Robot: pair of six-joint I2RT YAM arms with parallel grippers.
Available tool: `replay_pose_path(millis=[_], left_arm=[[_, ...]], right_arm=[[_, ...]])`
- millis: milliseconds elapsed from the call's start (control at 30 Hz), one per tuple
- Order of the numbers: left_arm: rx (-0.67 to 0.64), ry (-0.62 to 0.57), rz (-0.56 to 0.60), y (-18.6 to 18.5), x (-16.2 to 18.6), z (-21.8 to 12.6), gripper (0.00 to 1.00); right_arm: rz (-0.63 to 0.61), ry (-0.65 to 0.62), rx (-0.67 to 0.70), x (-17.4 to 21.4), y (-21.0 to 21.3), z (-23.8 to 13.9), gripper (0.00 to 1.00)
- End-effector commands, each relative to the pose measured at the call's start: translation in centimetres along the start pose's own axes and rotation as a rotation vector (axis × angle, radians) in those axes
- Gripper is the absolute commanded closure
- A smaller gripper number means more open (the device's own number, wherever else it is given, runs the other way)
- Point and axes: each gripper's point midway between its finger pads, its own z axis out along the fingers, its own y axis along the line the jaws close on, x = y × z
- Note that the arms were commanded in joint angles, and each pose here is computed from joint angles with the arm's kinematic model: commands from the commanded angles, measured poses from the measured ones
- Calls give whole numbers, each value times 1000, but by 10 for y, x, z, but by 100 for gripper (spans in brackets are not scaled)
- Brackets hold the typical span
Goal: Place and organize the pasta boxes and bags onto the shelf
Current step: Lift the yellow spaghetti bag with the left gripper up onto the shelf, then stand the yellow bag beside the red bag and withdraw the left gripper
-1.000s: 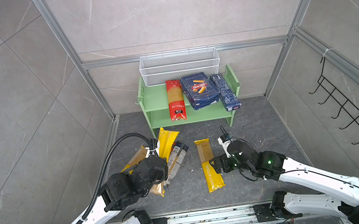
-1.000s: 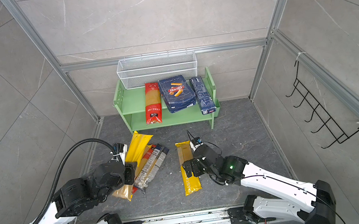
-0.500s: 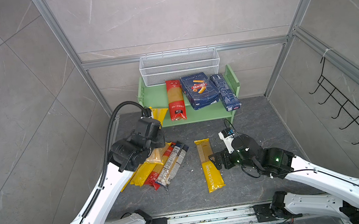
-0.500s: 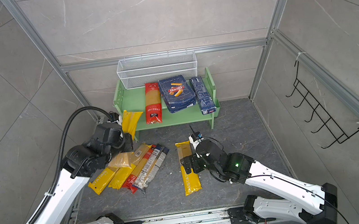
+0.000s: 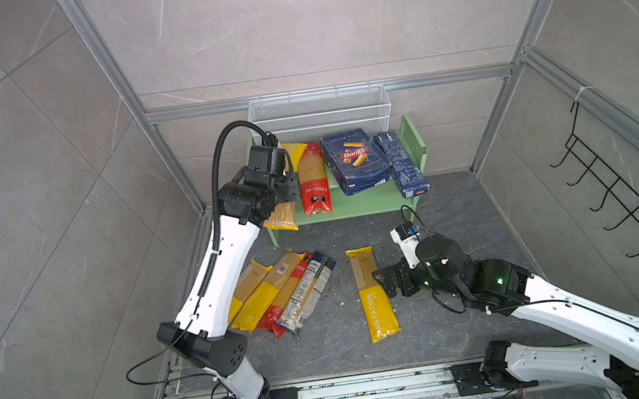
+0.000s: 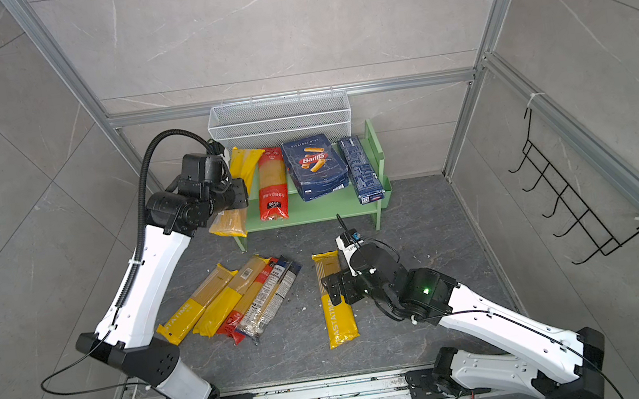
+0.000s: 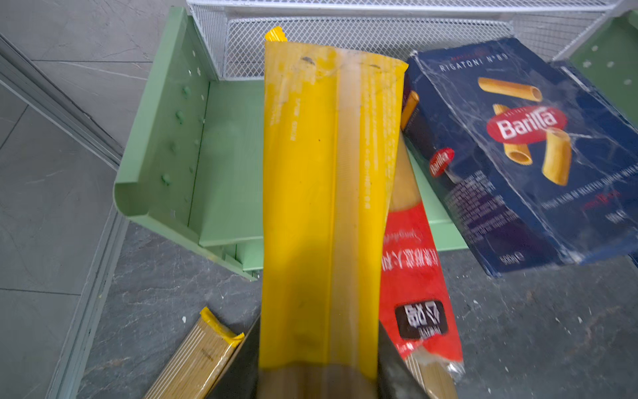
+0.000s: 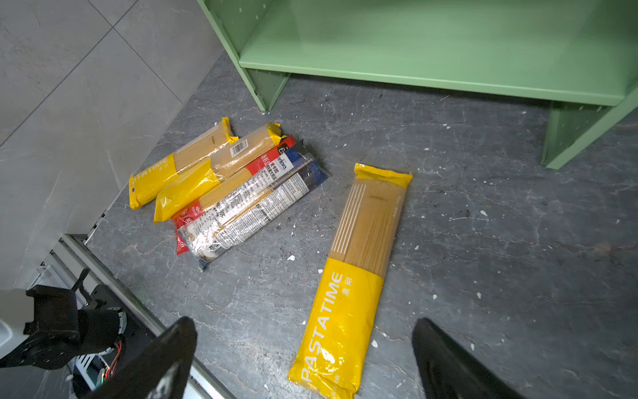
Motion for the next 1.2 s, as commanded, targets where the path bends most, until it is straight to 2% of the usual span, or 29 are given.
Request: replay_pose_path(millis=[0, 267, 500, 667, 700, 733, 767, 833, 867, 900, 1033, 1167], left_arm=[[54, -229, -27, -1, -72, -13, 100], [64, -215, -71, 11, -86, 48, 100], [57, -190, -89, 22, -81, 82, 100], [59, -181, -92, 25, -77, 93, 100], [60, -181, -91, 25, -77, 94, 96], [64, -181, -88, 24, -76, 95, 87], [65, -184, -87, 24, -76, 94, 76], [78, -191, -86, 22, -76, 91, 46], [83, -194, -90, 22, -75, 88, 34], [96, -195, -95, 21, -74, 84, 27], [141, -211, -90, 10, -73, 58, 6], [152, -238, -24, -11, -67, 22, 0]], right_arm=[[-24, 3, 54, -6, -9, -1, 0], [-9, 2, 107, -19, -24, 2, 0], [18, 16, 119, -25, -33, 10, 0], [27, 37, 124, -23, -35, 21, 1], [28, 40, 125, -22, -35, 22, 0], [31, 40, 125, -23, -35, 22, 0], [31, 40, 125, -23, -35, 23, 0], [32, 42, 126, -23, -35, 23, 0], [34, 45, 129, -23, -36, 23, 0], [34, 49, 136, -23, -36, 22, 0], [31, 76, 182, -17, -45, 24, 0], [32, 91, 219, -4, -54, 27, 0]])
